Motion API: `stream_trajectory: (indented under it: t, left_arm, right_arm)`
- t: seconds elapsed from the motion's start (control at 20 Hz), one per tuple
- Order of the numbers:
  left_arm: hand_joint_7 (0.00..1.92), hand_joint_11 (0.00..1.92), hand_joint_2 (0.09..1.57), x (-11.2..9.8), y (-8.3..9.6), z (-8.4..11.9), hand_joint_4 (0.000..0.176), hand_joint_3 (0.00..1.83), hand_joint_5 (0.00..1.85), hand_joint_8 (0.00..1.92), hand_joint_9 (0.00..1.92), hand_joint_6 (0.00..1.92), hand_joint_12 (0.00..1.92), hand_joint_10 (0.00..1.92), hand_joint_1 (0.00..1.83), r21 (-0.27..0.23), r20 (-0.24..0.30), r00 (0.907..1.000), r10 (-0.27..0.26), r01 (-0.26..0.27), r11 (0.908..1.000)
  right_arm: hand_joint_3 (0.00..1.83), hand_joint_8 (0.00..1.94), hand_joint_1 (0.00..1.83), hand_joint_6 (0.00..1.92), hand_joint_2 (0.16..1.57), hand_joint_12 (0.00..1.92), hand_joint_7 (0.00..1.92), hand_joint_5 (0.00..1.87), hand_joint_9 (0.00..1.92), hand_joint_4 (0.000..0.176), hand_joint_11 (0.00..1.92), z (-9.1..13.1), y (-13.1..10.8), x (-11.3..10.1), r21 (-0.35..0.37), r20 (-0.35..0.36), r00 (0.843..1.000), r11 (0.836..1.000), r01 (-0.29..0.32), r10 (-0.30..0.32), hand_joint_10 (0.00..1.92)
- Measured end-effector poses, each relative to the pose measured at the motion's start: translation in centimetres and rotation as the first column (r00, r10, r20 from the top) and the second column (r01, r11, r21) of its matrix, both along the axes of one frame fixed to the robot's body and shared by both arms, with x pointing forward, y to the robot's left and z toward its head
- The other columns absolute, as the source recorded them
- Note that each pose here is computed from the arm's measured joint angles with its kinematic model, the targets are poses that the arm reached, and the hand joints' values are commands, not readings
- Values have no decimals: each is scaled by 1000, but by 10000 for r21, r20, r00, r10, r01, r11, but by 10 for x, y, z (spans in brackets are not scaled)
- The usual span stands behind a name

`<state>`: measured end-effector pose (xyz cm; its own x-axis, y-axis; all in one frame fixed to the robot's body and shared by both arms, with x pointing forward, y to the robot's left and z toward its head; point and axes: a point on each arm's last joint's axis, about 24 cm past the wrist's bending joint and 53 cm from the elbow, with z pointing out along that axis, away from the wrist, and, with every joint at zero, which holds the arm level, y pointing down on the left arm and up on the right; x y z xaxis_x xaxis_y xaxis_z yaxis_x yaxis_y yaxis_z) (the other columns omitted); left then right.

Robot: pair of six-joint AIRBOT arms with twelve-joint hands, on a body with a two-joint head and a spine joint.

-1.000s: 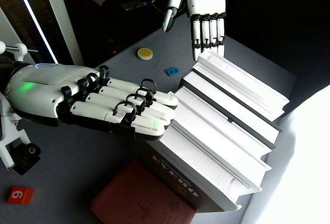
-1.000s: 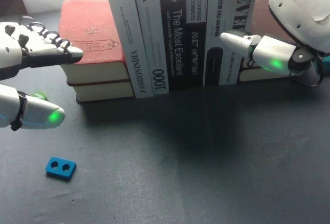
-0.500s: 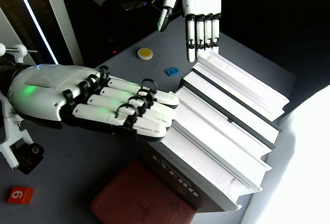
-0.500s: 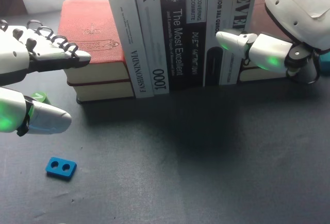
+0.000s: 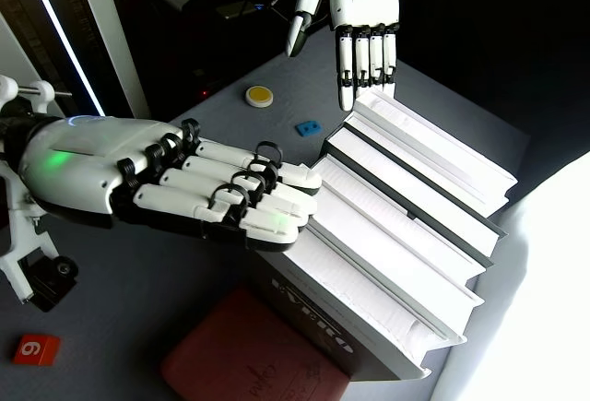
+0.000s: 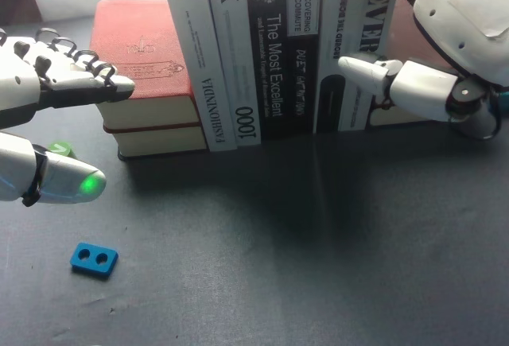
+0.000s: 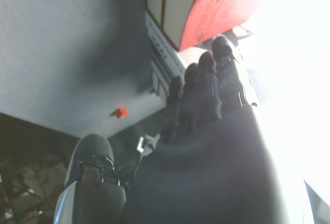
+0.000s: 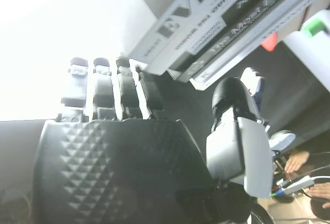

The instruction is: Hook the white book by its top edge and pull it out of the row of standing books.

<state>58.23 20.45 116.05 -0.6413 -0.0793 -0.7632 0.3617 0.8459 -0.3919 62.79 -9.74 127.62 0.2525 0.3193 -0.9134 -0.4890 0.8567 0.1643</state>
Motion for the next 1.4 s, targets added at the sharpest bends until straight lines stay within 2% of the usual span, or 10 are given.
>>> stream_trajectory:
  t: [0.25, 0.5, 0.65, 0.85, 0.95, 1.0, 1.1, 1.15, 1.2, 1.4]
  left_arm:
    - [3, 0, 1214, 1, 3, 0, 0, 0, 0, 0, 2, 0, 88, 0, 0, 7, 11, 10000, 68, -68, 10000]
    - [12, 0, 1215, 4, 11, 1, 0, 0, 0, 0, 8, 0, 114, 0, 0, 60, 68, 9997, 226, -226, 9997]
    - [5, 0, 1219, 4, 10, 2, 0, 2, 0, 0, 5, 0, 112, 0, 0, 35, 55, 9997, 226, -226, 9997]
    - [28, 0, 1217, 4, 10, 2, 0, 0, 11, 2, 29, 2, 168, 3, 0, 34, 65, 9997, 236, -236, 9997]
    - [16, 0, 1219, 5, 10, 2, 0, 1, 0, 4, 12, 0, 104, 3, 0, 26, 69, 9997, 238, -238, 9997]
    - [41, 0, 1220, 5, 10, 2, 0, 0, 33, 1, 41, 1, 181, 0, 0, 20, 65, 9997, 241, -241, 9997]
    - [46, 0, 1219, 5, 10, 2, 0, 0, 36, 3, 45, 2, 181, 1, 0, 20, 65, 9997, 241, -241, 9997]
    - [11, 0, 1218, 5, 10, 2, 0, 0, 3, 1, 5, 0, 98, 1, 0, 21, 66, 9997, 245, -245, 9997]
    - [11, 0, 1218, 5, 11, 2, 0, 0, 3, 1, 5, 0, 98, 1, 0, 22, 64, 9996, 259, -259, 9997]
    - [24, 0, 1214, 5, 11, 2, 0, 0, 7, 0, 24, 0, 161, 3, 0, 12, 62, 9996, 266, -266, 9996]
  right_arm:
    - [1, 5, 0, 6, 1180, 0, 85, 110, 37, 0, 0, 3, 12, -23, -696, 238, 9989, 9968, -385, 403, 7]
    - [1, 11, 0, 10, 1180, 0, 105, 128, 51, 0, 1, 1, 13, -38, -1173, 130, 9988, 9921, -447, 465, 11]
    - [1, 1, 0, 2, 1182, 0, 91, 116, 39, 0, 1, -1, 15, -47, -1641, 155, 9988, 9855, -433, 465, 3]
    - [1, 4, 0, 4, 1182, 2, 99, 124, 50, 0, 3, 0, 15, -59, -1986, 0, 9990, 9791, -447, 456, 6]
    - [0, 3, 0, 2, 1179, 0, 84, 104, 36, 0, 0, -1, 17, -66, -2130, -98, 9985, 9756, -542, 534, 3]
    - [0, 1, 0, 2, 1176, 0, 80, 103, 37, 0, 0, -1, 17, -68, -2224, -124, 9985, 9734, -540, 526, 3]
    - [0, 1, 0, 1, 1177, 0, 81, 102, 39, 0, 0, -1, 17, -72, -2455, -96, 9990, 9684, -440, 429, 4]
    - [1, 9, 0, 10, 1183, 3, 103, 126, 54, 0, 7, -1, 17, -74, -2507, -153, 9991, 9671, -420, 394, 9]
    - [1, 9, 0, 10, 1183, 3, 103, 126, 54, 0, 7, -1, 18, -77, -2545, -175, 9990, 9661, -441, 410, 9]
    - [4, 7, 0, 10, 1192, 0, 107, 135, 53, 0, 0, -2, 21, -89, -2811, -212, 9986, 9583, -521, 480, 6]
